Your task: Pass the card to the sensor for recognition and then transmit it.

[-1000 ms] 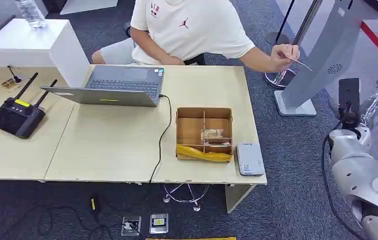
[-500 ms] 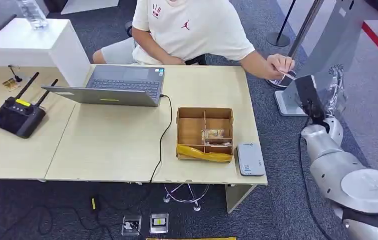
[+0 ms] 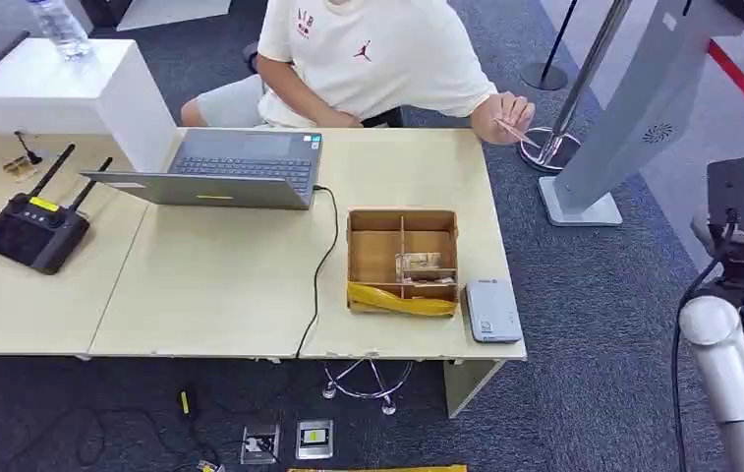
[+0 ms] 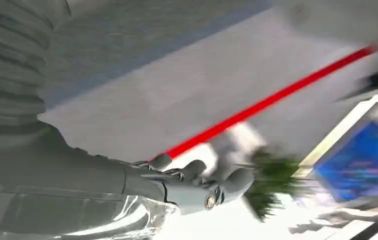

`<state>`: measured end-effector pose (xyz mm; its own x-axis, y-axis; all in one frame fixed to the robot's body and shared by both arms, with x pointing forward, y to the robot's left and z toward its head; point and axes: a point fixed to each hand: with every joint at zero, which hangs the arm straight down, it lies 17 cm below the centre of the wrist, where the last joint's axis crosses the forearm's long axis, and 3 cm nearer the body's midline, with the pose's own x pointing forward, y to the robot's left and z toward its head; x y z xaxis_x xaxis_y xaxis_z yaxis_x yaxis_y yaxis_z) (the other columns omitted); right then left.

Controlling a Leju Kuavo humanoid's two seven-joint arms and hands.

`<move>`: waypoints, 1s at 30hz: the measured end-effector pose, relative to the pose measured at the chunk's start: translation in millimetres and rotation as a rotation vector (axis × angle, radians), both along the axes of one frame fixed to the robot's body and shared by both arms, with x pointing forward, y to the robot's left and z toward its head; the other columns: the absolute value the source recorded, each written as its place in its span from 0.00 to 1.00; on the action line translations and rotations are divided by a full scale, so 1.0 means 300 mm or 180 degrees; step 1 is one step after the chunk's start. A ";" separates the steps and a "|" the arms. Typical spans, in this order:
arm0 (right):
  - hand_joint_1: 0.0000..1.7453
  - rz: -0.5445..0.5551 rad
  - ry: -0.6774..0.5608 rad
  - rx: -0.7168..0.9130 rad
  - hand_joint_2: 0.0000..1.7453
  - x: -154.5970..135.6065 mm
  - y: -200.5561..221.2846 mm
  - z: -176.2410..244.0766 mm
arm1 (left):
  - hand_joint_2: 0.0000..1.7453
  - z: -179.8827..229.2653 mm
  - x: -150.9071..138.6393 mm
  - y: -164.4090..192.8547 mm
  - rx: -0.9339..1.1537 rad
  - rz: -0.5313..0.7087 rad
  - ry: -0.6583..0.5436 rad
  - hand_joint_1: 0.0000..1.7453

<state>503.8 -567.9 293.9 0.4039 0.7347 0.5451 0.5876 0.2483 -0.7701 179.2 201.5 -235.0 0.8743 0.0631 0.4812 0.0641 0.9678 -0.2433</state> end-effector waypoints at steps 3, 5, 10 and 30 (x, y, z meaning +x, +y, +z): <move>0.00 0.0442 -0.0071 -0.0205 1.00 0.037 0.202 0.044 | 0.00 -0.013 -0.047 -0.003 -0.0002 0.0007 0.0071 0.00; 0.00 0.0646 -0.0070 -0.0281 1.00 0.044 0.301 0.044 | 0.00 -0.017 -0.060 -0.004 -0.0005 0.0010 0.0091 0.00; 0.00 0.1033 -0.0078 -0.0439 1.00 0.041 0.478 0.052 | 0.00 -0.016 -0.060 -0.005 -0.0009 0.0017 0.0091 0.00; 0.00 0.1776 0.0104 -0.1139 1.00 0.035 0.807 0.042 | 0.00 -0.007 -0.066 -0.042 -0.0104 0.0029 0.0091 0.00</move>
<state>514.5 -326.0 306.6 -0.0775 0.9719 0.2224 0.4199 0.2341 -0.8769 159.6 189.0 -237.0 0.8871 0.0864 0.4535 0.0478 0.9598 -0.2764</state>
